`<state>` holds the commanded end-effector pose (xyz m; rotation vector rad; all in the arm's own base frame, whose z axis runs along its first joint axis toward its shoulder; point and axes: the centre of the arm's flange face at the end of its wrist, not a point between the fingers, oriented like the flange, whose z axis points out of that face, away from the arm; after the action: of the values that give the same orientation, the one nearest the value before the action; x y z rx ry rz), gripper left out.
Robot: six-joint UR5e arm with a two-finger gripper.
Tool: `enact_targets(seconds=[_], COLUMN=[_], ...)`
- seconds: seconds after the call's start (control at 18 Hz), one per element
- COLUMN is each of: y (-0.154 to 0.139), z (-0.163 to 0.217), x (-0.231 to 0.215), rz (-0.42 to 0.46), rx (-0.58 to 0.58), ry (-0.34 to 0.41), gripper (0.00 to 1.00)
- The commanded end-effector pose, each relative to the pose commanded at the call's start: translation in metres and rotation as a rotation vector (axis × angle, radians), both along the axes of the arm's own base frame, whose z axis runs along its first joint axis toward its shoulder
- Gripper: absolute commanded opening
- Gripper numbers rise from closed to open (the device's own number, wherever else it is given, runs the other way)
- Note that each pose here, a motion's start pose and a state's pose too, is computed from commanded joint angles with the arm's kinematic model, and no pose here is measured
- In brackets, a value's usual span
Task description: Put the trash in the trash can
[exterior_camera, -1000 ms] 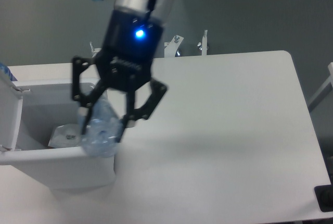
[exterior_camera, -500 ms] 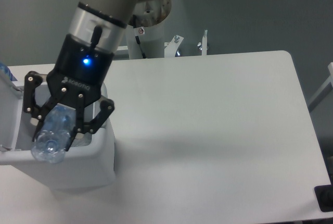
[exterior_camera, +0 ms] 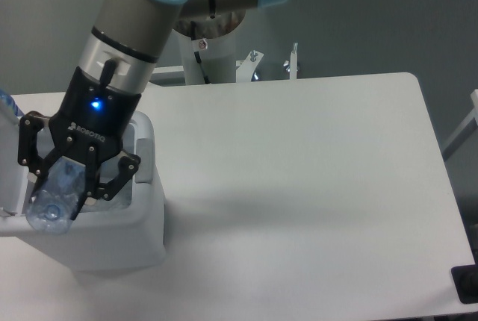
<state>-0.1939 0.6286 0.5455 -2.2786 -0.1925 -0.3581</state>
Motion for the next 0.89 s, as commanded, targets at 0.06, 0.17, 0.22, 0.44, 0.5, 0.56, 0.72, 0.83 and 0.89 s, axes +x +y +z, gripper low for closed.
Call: enact_targets(seconds=[0.06,0.17,0.22,0.44,0.5,0.56,0.72,0.83,0.89], y=[0.0,-0.001,-0.003,-0.017,-0.026,-0.034,-0.058,-0.074,-0.083], z=[0.0,0.002,0.004,0.015,0.023,0.03,0.043,0.047,0.049], x=[0.0,-0.001,-0.001,-0.033,-0.047,-0.061,-0.097,-0.123,-0.133], rz=[-0.002,-0.013,-0.011,0.044,0.071,0.097,0.171,0.234,0.264], rx=[0.001,0.005,0.009,0.022,0.031,0.041,0.052,0.04,0.027], ry=[0.002,0.022,0.026,0.037,0.045,0.052,0.078,0.108,0.139], gripper=[0.69,1.0,1.0,1.0,1.0,1.0,1.0,1.0,1.0])
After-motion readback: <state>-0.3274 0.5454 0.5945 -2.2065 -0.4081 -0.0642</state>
